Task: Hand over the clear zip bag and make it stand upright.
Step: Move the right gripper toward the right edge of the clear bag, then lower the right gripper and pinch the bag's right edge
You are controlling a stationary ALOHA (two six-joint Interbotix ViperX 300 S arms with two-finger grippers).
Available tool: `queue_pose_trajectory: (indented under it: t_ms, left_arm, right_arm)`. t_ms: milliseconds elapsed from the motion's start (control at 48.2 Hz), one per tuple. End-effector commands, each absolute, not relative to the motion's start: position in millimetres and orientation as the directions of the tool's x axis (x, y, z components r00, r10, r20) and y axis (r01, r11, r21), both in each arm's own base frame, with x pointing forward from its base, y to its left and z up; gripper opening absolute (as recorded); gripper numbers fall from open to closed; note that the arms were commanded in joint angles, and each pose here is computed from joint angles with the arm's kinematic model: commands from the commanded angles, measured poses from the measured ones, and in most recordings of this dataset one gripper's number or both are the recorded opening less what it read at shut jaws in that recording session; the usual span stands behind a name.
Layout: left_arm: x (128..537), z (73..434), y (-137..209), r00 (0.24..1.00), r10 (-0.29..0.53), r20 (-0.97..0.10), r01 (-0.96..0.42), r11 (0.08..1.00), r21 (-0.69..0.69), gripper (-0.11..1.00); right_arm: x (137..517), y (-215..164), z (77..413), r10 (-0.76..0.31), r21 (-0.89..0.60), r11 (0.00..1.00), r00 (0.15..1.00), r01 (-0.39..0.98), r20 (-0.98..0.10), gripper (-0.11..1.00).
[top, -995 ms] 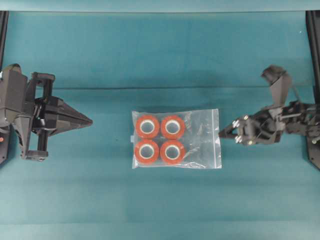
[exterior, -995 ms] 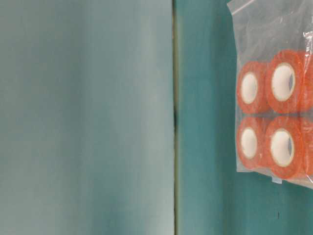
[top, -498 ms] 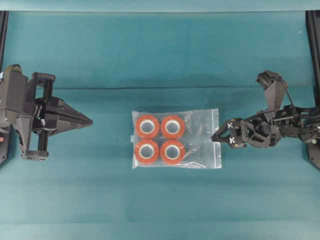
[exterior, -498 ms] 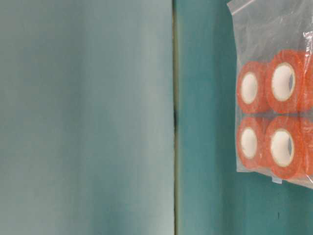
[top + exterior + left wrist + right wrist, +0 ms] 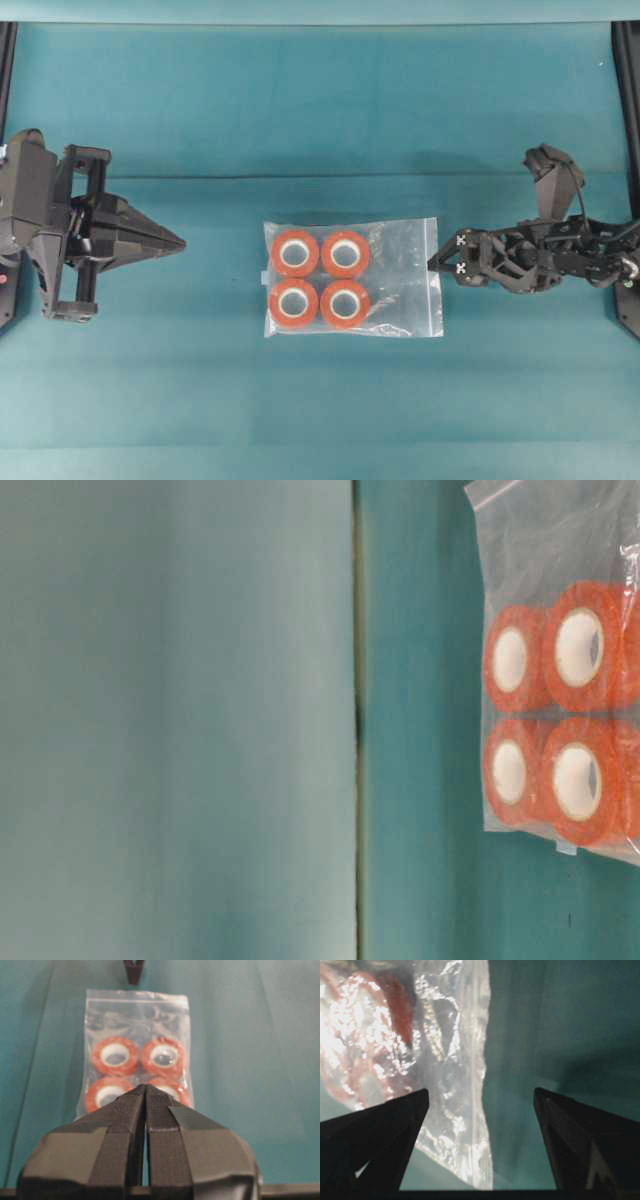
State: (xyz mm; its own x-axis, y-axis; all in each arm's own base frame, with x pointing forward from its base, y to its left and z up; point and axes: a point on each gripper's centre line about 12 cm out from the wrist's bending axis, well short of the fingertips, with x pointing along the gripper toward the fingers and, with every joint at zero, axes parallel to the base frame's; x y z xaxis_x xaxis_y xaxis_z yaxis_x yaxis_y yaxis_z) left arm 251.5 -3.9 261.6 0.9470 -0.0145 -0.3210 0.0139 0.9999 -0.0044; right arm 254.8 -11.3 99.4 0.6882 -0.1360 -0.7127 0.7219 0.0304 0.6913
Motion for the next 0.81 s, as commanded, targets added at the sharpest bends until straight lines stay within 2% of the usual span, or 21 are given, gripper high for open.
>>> queue_pose_trajectory:
  t_ms: [0, 456, 788]
  left_arm:
    - [254, 272, -4, 0.956, -0.015, -0.293, 0.014, 1.0, -0.003, -0.01]
    - [255, 272, -4, 0.957, -0.015, -0.289, 0.014, 1.0, -0.004, -0.01]
    - [254, 271, -4, 0.956, -0.015, -0.292, 0.015, 1.0, -0.003, -0.01]
  right_arm:
    - [262, -11, 102, -0.142, 0.705, 0.026, 0.7, 0.709, -0.7, 0.93]
    - [304, 4, 93, -0.151, 0.717, 0.043, 0.714, 0.695, -0.683, 0.93]
    - [308, 7, 86, -0.164, 0.716, 0.029, 0.709, 0.698, -0.685, 0.93]
